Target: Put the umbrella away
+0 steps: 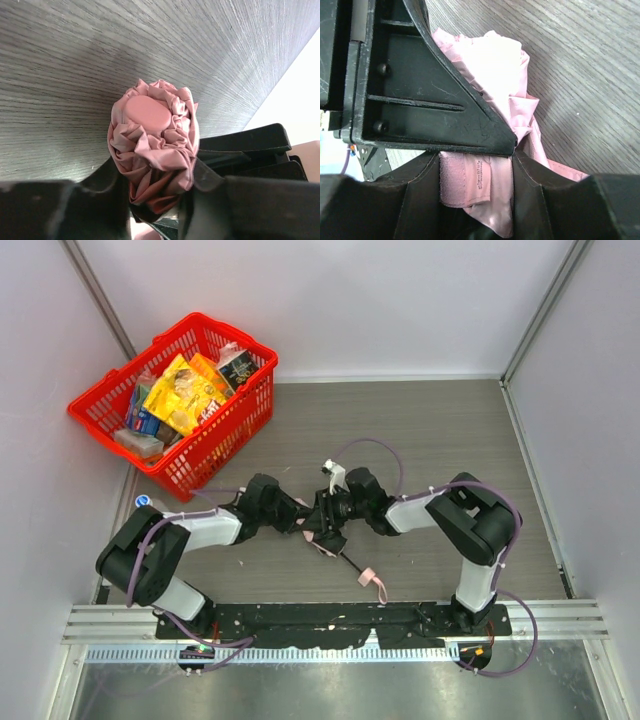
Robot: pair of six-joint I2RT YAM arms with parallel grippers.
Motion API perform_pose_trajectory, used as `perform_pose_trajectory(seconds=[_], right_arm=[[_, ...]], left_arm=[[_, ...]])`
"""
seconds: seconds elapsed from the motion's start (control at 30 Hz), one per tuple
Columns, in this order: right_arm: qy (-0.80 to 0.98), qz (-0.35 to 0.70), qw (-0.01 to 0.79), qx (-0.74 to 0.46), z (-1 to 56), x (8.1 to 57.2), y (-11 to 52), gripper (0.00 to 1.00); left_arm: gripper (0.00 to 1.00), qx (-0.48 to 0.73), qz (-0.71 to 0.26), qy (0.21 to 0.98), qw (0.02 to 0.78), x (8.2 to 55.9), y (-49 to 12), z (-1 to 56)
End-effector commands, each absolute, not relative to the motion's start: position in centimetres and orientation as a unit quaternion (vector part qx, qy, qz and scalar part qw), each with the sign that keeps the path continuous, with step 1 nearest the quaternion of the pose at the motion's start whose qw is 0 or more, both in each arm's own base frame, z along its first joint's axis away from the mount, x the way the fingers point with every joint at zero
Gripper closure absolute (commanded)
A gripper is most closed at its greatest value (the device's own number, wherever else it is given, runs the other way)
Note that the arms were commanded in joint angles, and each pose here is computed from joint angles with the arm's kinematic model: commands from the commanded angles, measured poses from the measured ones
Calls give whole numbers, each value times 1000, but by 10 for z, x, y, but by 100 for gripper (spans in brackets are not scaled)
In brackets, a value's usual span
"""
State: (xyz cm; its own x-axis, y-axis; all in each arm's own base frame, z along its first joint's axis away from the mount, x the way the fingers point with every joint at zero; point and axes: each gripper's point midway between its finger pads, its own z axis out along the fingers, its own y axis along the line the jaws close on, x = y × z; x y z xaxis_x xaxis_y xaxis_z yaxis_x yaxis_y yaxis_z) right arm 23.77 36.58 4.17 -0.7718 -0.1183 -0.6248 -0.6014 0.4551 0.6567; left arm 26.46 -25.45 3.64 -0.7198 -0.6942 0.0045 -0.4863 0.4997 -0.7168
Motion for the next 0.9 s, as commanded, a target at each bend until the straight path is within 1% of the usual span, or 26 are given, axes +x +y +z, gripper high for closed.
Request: perform_pose_trajectory(seconds=[0.0, 0.03, 0.07, 0.1, 0.17, 0.2, 0.23, 0.27, 0.3, 0.33, 0.4, 0.43, 0.57, 0.7, 0.87], right_arm=[[728, 534, 311, -296, 118, 231, 389, 99], [731, 525, 320, -295, 119, 234, 388, 99], [745, 511, 314, -293, 112, 235, 384, 92], [754, 497, 320, -286, 111, 239, 382, 88], [767, 476, 324, -283, 107, 243, 375, 75], [778, 466, 320, -275, 102, 243, 371, 66], [780, 460, 329, -269, 106, 244, 367, 61], [783, 457, 329, -264, 105, 243, 364, 51], [786, 449, 344, -250, 112, 247, 360, 47], [791, 443, 342, -247, 111, 246, 357, 40], [795, 426, 357, -243, 122, 250, 350, 34], [803, 412, 350, -251, 117, 247, 345, 32], [809, 369, 370, -269, 122, 254, 333, 28], [806, 342, 380, -298, 127, 254, 340, 28], [801, 275, 406, -344, 116, 245, 360, 28]], left_arm=[[94, -324, -333, 871, 161, 257, -241, 19], [98, -322, -333, 871, 165, 257, -241, 21], [100, -322, -332, 871, 168, 257, -240, 21], [100, -323, -334, 869, 171, 258, -239, 23], [100, -321, -336, 868, 176, 258, -239, 26], [100, -322, -338, 866, 177, 259, -239, 28], [100, -320, -341, 865, 179, 259, -239, 30], [100, -318, -346, 863, 183, 261, -241, 34], [100, -317, -348, 863, 185, 261, -240, 36], [100, -316, -350, 862, 187, 262, -241, 38], [100, -313, -353, 861, 192, 264, -242, 43], [100, -315, -346, 864, 188, 263, -240, 41], [100, -316, -331, 871, 179, 260, -238, 35], [100, -323, -316, 876, 167, 256, -235, 25], [100, -336, -288, 885, 147, 250, -231, 12]])
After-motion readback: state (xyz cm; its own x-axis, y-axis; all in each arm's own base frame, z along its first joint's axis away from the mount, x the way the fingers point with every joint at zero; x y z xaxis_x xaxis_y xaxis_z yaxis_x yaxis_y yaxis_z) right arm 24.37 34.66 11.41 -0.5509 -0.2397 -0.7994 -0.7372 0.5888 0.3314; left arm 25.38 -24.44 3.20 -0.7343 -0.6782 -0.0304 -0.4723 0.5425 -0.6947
